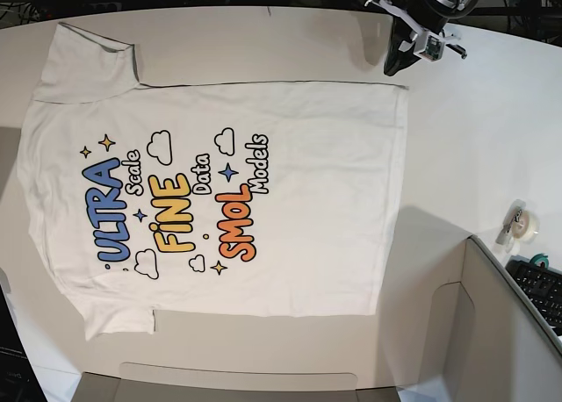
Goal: Layout the t-shirt on the table in an organized manner, then fold the t-shirt properly
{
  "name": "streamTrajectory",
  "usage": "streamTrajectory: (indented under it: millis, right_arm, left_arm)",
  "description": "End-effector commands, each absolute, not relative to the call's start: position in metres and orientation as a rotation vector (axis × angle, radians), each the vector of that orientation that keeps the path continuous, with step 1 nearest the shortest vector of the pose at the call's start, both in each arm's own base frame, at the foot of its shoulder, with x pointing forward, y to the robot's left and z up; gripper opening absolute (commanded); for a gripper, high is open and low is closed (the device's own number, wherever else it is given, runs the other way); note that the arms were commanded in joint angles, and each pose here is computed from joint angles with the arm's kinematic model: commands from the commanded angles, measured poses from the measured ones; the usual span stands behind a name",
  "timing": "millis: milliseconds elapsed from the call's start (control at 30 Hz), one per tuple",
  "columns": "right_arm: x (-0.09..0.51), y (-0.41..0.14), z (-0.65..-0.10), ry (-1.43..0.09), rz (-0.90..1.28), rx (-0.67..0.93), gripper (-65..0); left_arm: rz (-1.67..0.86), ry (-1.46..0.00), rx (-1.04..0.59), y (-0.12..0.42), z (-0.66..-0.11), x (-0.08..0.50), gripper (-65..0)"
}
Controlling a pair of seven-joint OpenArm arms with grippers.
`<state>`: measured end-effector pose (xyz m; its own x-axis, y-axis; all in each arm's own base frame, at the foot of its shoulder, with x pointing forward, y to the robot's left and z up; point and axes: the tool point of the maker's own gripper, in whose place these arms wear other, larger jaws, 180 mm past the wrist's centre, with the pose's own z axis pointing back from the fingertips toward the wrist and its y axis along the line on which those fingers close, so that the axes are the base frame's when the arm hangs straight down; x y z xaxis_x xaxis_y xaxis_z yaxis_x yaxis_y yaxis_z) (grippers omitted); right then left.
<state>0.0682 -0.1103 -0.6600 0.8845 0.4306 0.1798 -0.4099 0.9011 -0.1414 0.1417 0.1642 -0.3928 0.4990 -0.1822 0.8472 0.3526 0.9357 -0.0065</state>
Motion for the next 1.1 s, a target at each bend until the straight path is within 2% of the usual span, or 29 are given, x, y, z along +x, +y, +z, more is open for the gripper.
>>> streamTrajectory:
  millis: [0, 1067]
  right_arm:
    - [0.072, -0.109, -0.659, -0.221, 0.437, -0.101, -65.0]
    - [0.072, -0.108, -0.659, -0.221, 0.437, -0.099, -65.0]
  left_arm:
    - [-0.325, -1.029, -0.197, 0.164, -0.385, 0.144, -65.0]
    - [-0.351, -1.031, -0.182, 0.158, -0.37, 0.158, -65.0]
